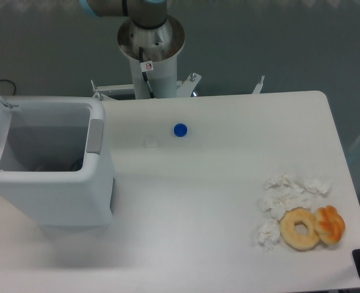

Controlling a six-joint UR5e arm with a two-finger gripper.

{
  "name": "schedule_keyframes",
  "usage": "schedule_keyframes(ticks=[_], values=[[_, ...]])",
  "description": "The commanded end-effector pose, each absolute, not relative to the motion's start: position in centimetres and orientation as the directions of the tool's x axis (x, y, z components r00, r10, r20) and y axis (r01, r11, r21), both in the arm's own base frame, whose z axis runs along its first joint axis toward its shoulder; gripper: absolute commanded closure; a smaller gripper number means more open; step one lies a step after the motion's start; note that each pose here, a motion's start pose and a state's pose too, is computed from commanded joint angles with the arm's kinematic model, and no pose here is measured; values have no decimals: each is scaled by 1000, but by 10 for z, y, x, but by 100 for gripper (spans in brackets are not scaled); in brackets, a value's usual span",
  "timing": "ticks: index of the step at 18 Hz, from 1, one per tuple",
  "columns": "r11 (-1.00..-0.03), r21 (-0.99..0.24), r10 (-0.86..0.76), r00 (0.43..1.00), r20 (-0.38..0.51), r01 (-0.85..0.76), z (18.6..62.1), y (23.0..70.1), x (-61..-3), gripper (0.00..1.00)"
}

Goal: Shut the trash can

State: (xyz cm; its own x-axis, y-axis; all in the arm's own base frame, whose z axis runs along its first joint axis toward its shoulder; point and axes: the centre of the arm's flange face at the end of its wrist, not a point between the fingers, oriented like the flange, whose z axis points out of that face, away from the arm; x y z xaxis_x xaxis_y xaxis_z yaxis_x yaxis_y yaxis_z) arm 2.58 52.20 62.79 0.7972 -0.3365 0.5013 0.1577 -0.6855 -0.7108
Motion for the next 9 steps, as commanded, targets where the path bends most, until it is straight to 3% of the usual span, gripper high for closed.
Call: schedule_keyframes(ticks=[9], values=[[-713,-687,-345,781,521,143,610,540,35,0]])
